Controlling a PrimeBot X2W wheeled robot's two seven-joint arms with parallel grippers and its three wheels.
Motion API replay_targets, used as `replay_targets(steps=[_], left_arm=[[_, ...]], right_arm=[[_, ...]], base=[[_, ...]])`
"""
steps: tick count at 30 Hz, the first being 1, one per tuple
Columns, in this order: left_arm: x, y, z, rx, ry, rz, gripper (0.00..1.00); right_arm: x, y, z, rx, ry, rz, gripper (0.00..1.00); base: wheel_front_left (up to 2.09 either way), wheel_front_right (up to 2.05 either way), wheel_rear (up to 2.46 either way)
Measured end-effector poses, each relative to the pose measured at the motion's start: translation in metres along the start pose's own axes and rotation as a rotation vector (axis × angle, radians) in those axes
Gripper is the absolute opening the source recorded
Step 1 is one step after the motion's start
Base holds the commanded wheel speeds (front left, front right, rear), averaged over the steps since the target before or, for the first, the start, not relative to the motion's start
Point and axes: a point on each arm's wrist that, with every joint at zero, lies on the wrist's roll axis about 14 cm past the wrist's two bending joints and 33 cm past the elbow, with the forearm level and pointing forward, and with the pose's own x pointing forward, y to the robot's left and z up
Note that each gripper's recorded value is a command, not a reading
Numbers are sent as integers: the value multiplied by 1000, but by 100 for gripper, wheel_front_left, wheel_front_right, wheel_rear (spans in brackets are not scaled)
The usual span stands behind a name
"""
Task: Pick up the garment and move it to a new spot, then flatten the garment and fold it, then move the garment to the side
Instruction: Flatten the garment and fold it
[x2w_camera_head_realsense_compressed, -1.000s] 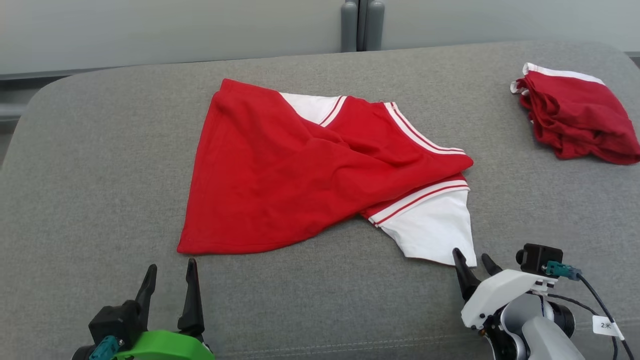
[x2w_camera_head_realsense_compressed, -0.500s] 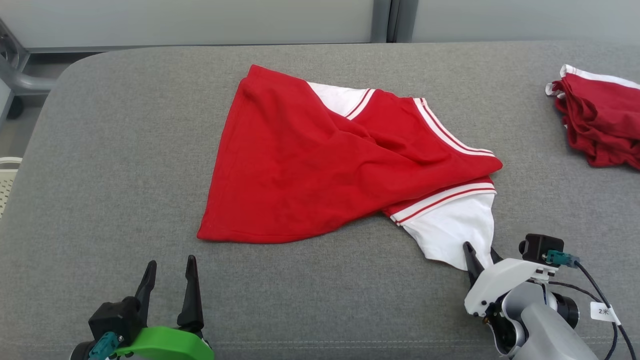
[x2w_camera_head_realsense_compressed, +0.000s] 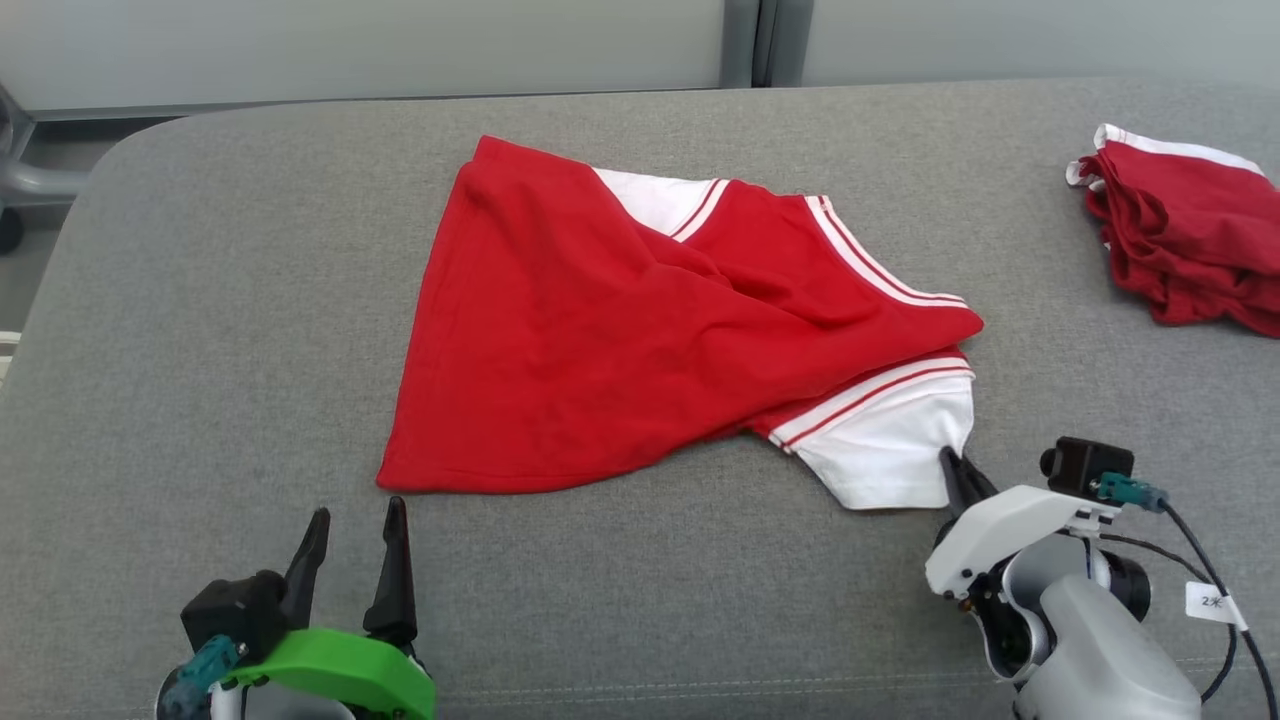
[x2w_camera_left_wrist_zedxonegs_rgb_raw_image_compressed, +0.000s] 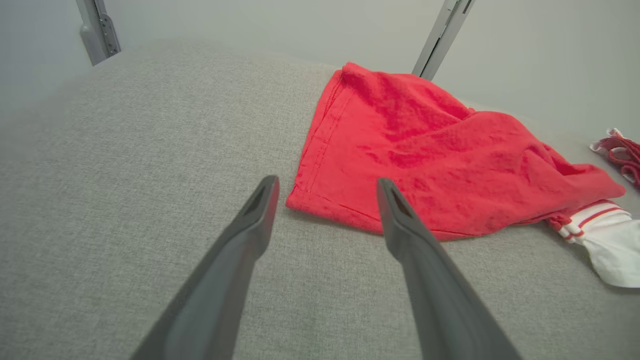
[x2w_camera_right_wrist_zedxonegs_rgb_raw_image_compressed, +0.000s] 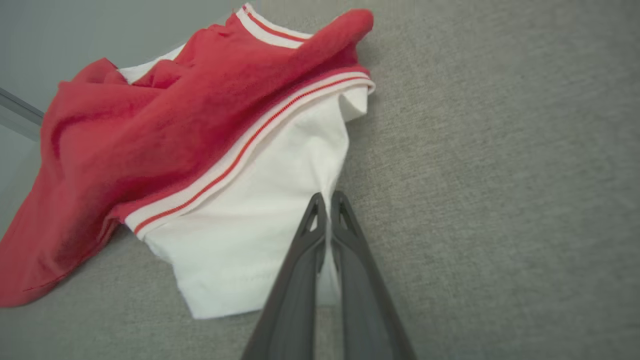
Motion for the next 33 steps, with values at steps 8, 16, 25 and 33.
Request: replay_targets(steps=[8, 16, 25, 33], left_arm=[[29, -5, -18, -10, 142, -41, 100], [50, 1, -39, 33, 262, -46, 100], [63, -3, -56, 41, 340, -69, 100], [68, -11, -65, 21, 365, -94, 100]], right_arm=[[-9, -24, 14, -41, -38, -31, 0], [-14, -30, 13, -41, -37, -44, 0], [-16, -28, 11, -43, -30, -39, 0], [-15, -30, 11, -41, -30, -45, 0]], base=[[0, 0, 0], [0, 0, 0], [0, 0, 0], [0, 0, 0]])
